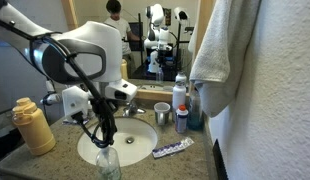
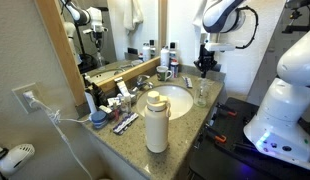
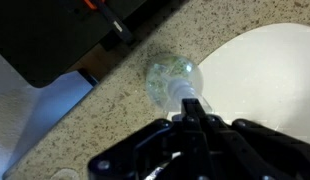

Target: Press on the handwash bottle

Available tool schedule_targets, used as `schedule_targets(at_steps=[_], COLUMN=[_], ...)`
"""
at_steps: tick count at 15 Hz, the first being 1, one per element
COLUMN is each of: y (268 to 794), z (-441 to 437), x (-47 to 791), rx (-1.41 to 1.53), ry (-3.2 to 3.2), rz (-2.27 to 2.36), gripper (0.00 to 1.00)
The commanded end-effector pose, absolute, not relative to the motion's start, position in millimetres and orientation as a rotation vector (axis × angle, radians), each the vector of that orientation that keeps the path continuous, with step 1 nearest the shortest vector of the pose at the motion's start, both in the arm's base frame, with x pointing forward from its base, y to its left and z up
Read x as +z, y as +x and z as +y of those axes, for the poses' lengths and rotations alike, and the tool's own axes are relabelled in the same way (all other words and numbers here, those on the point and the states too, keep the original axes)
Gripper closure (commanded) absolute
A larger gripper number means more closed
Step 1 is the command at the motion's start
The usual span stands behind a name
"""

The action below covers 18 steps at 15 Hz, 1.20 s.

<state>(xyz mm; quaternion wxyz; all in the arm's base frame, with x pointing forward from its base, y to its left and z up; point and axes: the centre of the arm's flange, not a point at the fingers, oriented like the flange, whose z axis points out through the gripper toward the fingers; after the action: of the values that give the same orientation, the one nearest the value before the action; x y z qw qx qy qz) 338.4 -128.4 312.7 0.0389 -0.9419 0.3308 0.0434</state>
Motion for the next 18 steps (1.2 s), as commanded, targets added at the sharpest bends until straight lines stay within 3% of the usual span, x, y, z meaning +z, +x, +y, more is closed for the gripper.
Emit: schedule_targets(at_steps=[1,18], y=[338,346], z=[-123,-117], x=[272,256], rx=[0.234,0.37], ry=[-2.878,-2.874], rz=[1.005,0.958], gripper=[1.0,1.0])
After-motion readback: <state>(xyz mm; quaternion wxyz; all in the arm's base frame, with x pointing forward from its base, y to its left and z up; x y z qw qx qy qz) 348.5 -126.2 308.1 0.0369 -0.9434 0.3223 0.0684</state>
